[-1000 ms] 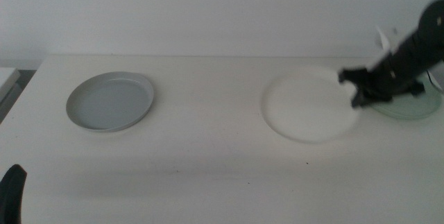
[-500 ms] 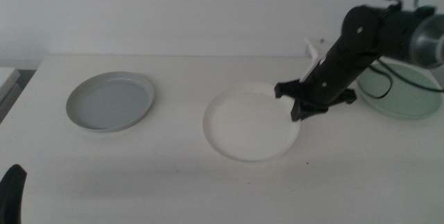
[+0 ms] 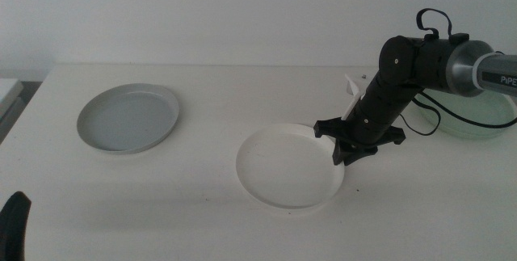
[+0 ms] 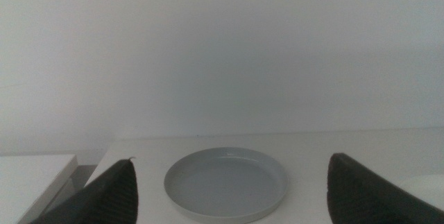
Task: Stack the three bowls on top of each other.
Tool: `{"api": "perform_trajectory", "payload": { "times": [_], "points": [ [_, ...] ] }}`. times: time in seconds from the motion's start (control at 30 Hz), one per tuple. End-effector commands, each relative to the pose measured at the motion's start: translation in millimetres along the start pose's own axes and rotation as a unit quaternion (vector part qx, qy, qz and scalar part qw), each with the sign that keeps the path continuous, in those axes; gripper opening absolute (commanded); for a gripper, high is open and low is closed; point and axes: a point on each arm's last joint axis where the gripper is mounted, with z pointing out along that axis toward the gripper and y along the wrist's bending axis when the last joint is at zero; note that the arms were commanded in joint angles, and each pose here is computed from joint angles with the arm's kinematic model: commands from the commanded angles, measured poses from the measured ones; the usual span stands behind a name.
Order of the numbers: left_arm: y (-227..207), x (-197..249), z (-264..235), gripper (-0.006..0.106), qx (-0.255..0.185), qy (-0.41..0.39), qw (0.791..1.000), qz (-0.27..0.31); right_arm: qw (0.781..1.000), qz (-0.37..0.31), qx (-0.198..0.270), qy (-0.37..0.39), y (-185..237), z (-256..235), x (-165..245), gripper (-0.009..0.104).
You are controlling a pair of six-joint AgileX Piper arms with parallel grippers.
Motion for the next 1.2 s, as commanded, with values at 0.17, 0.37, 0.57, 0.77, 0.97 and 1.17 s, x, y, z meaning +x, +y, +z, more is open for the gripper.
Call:
{"api": "perform_trajectory", "payload": {
  "times": [0.17,0.37,0.57,0.77,0.97,1.17],
  "points": [
    [0.1,-1.1,-0.3,0.094,-0.001,-0.007,1.000,0.001,0.999,-0.034,0.000,-0.019,2.4,-14.6,-2.0,0.062],
    [0.1,-1.1,-0.3,0.094,-0.001,-0.007,1.000,0.001,0.991,-0.031,0.037,-0.126,-32.1,-95.8,-28.2,0.069],
    [0.1,-1.1,-0.3,0.094,-0.001,-0.007,1.000,0.001,0.965,0.063,0.116,-0.225,-143.4,-175.8,-61.9,0.068],
    [0.1,-1.1,-0.3,0.094,-0.001,-0.007,1.000,0.001,0.953,0.142,0.144,-0.225,-228.4,-169.0,-69.6,0.067],
    [0.1,-1.1,-0.3,0.094,-0.001,-0.007,1.000,0.001,0.952,0.185,0.153,-0.189,-287.9,-130.6,-71.7,0.067],
    [0.1,-1.3,-0.3,0.094,-0.001,-0.008,1.000,0.001,0.953,0.206,0.145,-0.168,-311.5,-91.8,-75.3,0.067]
  ]
}}
